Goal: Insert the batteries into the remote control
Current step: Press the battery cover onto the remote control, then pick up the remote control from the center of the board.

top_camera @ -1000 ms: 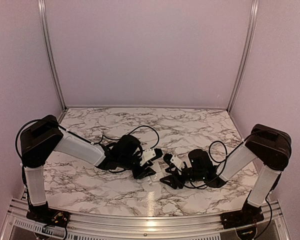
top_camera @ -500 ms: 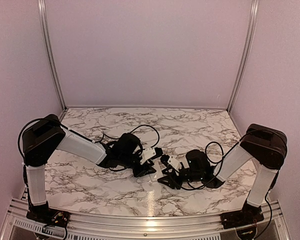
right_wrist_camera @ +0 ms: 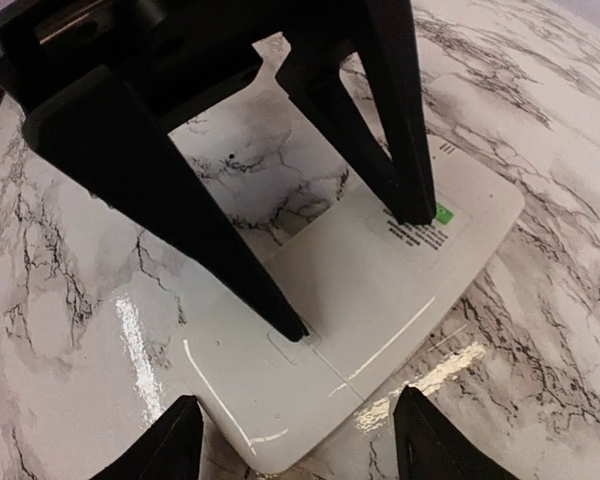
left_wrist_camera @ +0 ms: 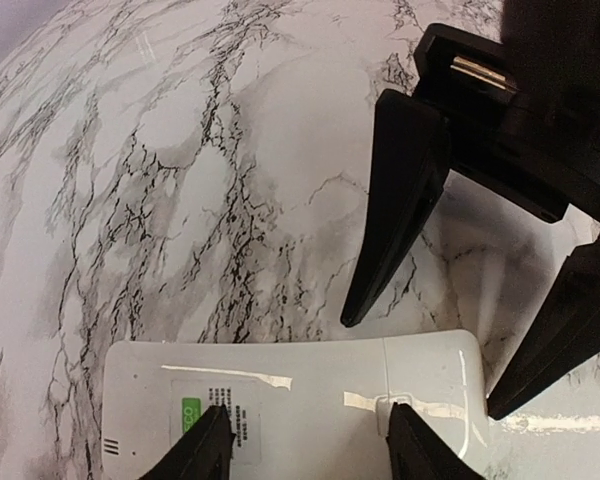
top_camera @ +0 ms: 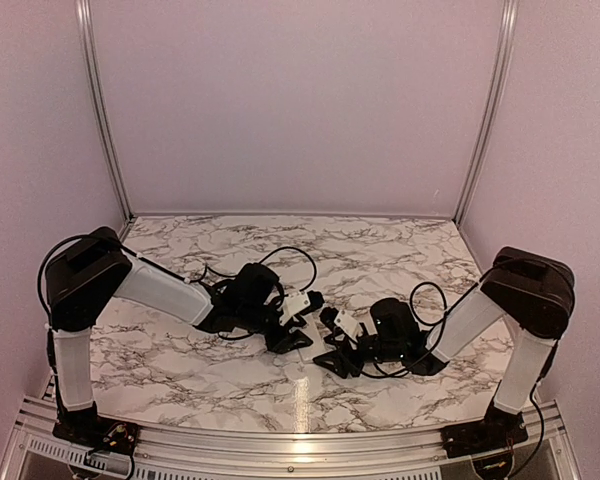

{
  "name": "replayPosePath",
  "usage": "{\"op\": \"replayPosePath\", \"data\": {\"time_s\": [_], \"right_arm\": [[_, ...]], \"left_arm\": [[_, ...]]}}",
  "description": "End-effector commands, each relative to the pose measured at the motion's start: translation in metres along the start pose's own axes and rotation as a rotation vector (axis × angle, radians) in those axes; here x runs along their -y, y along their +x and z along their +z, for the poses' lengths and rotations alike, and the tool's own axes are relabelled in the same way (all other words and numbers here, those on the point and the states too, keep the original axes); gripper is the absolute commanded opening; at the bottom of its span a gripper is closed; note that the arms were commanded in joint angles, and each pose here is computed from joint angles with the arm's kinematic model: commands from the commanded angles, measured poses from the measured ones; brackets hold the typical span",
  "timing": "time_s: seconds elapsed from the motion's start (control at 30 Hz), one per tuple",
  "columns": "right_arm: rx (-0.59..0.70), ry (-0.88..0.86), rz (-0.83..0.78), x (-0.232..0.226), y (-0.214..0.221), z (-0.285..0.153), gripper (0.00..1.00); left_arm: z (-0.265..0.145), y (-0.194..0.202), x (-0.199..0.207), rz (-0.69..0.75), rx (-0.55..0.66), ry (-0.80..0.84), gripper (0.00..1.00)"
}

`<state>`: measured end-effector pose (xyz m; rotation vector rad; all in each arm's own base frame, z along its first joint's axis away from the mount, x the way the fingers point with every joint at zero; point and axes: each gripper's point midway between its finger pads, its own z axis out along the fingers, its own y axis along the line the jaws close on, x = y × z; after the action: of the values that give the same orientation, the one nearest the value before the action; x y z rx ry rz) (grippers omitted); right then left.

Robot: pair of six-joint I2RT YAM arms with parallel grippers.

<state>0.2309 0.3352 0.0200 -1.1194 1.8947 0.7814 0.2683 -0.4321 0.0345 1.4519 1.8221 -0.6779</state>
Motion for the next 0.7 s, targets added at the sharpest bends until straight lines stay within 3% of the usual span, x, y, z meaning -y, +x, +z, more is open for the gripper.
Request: {"op": "replayPosePath", "data": {"time_s": [0.0, 0.3, 0.43, 0.53, 0.67], "right_arm": [[-0.089, 0.066, 0.040, 0.008, 0.016, -0.008, 0.69], [-0.039, 0.128, 0.043, 0.012, -0.025, -0.037, 0.88], [-0.031, 0.218, 0.083, 0.025, -0.050, -0.048, 0.98], [-0.076, 0.267, 0.095, 0.034, -0.062, -0.051, 0.99], [-0.188, 0.251, 0.112, 0.036, -0.080, -0.042, 0.99]], "left_arm": [[-0.010, 0.036, -0.007, -0.099, -0.138, -0.040, 0.62], [-0.066, -0.039, -0.042, -0.117, 0.043, -0.223, 0.99], [-0.119, -0.073, -0.072, -0.176, 0.188, -0.401, 0.99], [-0.173, -0.090, -0.097, -0.260, 0.335, -0.595, 0.99], [-0.222, -0.077, -0.124, -0.451, 0.366, -0.838, 0.99]]}}
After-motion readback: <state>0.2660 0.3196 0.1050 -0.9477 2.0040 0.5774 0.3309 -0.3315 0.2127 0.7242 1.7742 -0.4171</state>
